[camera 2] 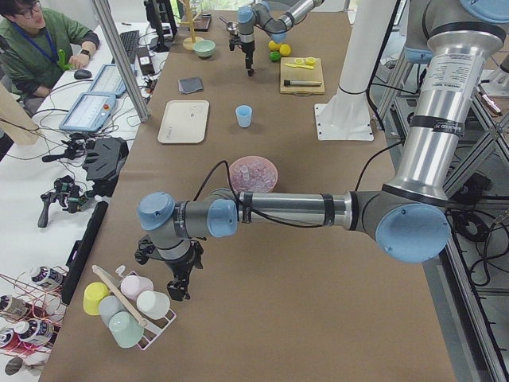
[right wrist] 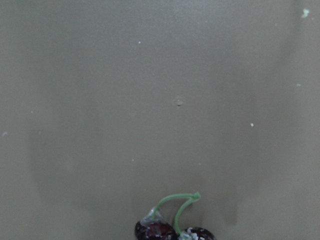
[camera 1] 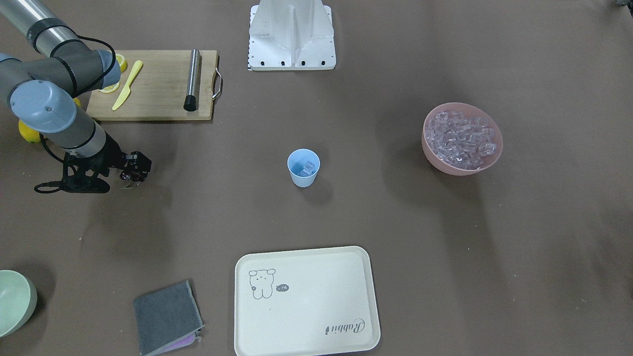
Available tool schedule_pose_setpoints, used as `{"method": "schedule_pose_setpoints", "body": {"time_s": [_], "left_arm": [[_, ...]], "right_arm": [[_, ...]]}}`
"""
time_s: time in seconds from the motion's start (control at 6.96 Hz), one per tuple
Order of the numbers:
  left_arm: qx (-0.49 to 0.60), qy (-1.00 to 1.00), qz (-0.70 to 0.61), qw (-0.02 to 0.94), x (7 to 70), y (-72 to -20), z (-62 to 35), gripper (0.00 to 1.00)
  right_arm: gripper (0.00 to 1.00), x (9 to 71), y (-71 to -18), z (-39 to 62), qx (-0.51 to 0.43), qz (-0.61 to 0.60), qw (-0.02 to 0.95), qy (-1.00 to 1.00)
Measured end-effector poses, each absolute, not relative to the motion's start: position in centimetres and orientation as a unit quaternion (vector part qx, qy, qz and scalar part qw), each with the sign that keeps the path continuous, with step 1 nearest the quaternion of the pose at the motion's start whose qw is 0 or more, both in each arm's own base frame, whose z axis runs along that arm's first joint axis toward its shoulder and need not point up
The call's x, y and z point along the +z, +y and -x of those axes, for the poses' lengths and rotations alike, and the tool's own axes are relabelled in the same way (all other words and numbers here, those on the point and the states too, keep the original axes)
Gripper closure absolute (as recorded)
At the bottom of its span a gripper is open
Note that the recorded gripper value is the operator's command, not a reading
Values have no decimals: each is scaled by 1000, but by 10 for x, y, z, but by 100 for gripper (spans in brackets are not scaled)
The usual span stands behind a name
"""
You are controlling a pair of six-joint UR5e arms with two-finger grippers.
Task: Put ice and cherries in cup
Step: 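Lower the right gripper onto the cherries and close on their stems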
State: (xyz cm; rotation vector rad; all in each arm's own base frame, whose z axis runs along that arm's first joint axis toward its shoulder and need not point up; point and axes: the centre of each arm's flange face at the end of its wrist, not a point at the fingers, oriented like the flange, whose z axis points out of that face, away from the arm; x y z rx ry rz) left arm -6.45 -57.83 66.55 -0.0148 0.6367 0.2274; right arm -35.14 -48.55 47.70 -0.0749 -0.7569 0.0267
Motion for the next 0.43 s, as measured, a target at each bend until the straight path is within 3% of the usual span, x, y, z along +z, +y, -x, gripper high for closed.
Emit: {"method": "schedule_pose_setpoints", "body": {"time_s": [0.43], "left_arm": [[112, 312, 8, 943, 666, -578, 64, 3]], "right_arm": [[0, 478, -486, 353, 14, 38, 929, -368]]}}
